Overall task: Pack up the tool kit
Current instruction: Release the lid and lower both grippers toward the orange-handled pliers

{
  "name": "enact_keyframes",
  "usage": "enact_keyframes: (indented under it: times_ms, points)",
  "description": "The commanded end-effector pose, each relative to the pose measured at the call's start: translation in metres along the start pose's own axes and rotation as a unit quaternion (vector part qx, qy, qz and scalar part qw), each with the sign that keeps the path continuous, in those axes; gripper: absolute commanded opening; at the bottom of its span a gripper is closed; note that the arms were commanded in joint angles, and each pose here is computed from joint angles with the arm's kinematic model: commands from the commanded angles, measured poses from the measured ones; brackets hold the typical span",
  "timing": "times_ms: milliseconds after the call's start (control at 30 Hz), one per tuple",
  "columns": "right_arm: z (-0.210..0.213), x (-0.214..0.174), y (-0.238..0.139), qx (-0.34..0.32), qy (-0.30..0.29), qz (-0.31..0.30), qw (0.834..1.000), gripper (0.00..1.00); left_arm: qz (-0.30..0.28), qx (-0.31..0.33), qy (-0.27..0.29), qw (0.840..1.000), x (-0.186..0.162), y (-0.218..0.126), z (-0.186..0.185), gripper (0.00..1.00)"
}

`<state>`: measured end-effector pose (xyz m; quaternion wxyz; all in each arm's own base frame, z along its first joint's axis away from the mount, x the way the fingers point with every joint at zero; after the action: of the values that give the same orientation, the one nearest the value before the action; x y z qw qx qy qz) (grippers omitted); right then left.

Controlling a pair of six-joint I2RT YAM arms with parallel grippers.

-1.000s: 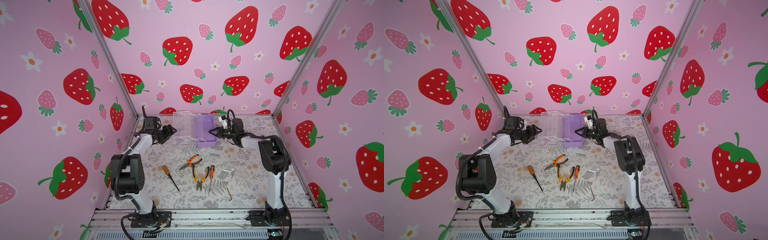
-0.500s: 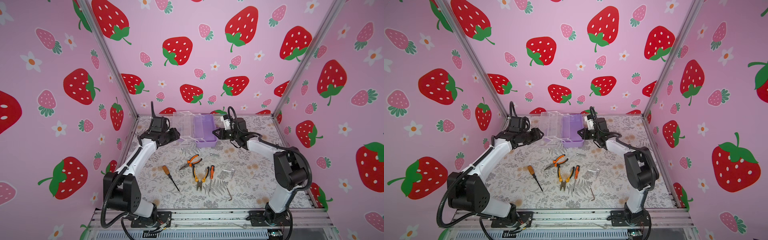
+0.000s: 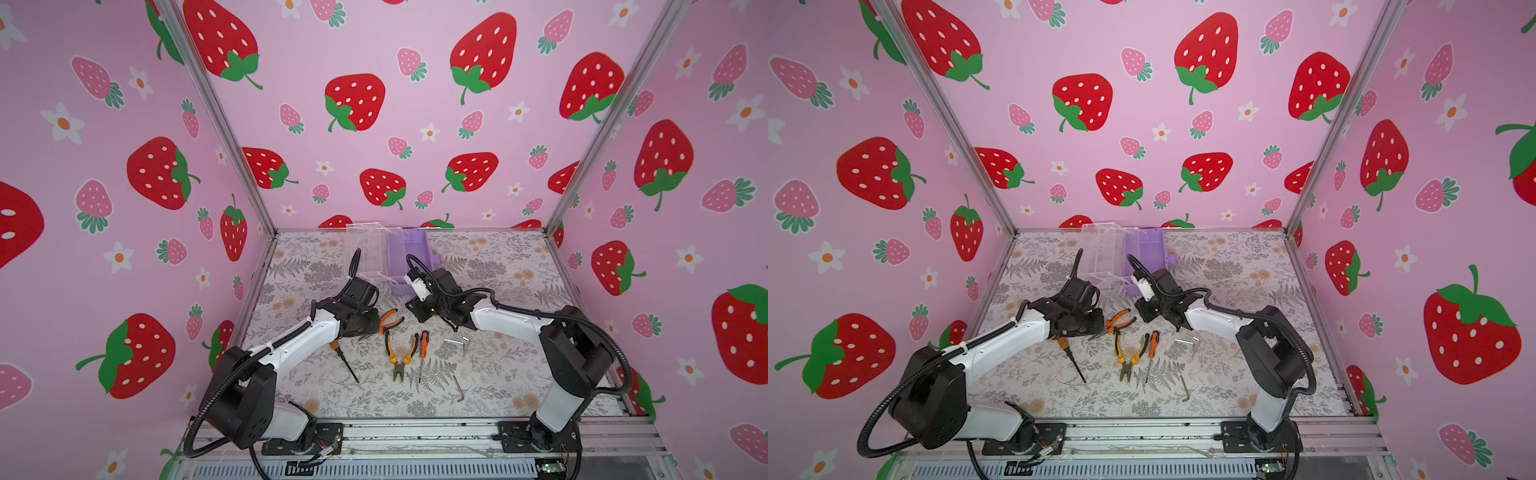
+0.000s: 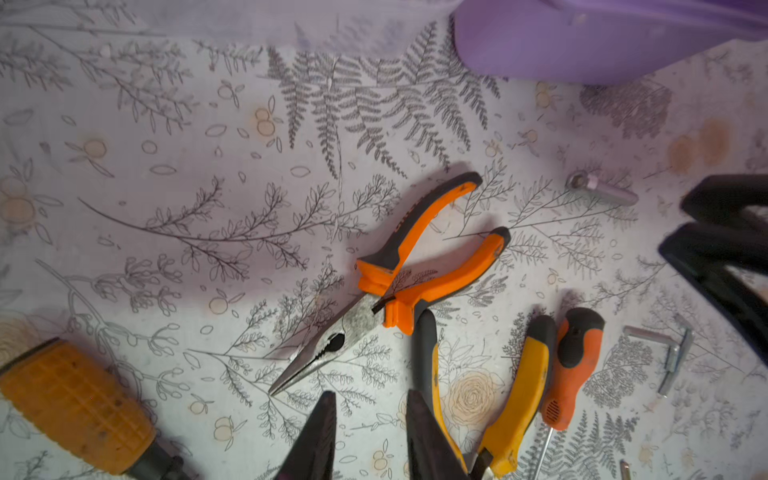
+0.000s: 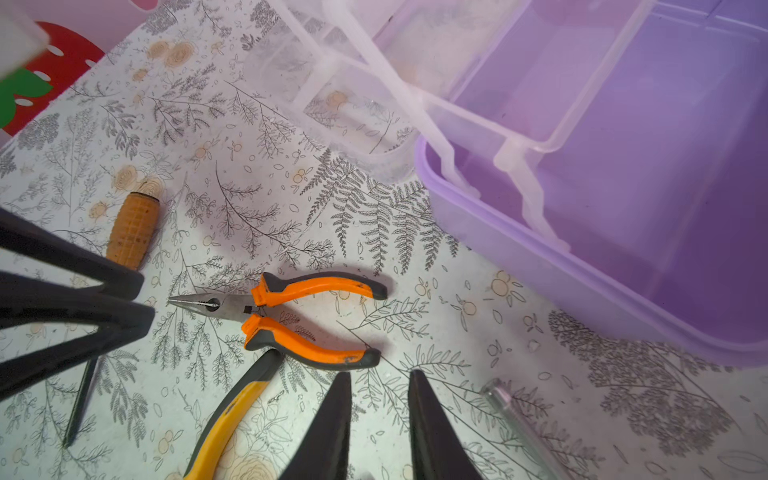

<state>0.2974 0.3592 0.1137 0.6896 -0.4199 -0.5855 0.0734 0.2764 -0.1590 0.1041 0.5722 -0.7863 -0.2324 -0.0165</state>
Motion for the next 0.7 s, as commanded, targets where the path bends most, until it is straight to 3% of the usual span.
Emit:
enact_keyframes:
  times_ms: [0, 367, 667]
  points:
    - [0.004, -0.005, 0.023, -0.015, -0.053, 0.018, 0.998, 0.31, -0.021, -0.026, -0.030, 0.999, -0.003, -0.004, -0.006, 0.32]
    - [0.005, -0.019, 0.068, -0.029, -0.074, 0.060, 0.995, 0.30, 0.027, -0.031, -0.088, 0.995, -0.040, 0.046, 0.005, 0.29]
    - [0.029, -0.048, 0.063, -0.011, -0.082, 0.084, 0.993, 0.30, 0.017, 0.004, -0.106, 0.994, -0.034, 0.063, 0.017, 0.29]
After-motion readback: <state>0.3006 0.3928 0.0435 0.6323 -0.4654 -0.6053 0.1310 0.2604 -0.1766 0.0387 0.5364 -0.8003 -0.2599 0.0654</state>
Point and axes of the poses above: each gripper's point midway between its finger pads, its own y axis out along the fingers, its own z axis along the line the jaws close on, x = y × z, the point moved 2 cm from there along -y, back along the fingers, and after that the axes turned 14 degrees about -y, right-handed, at the moved point
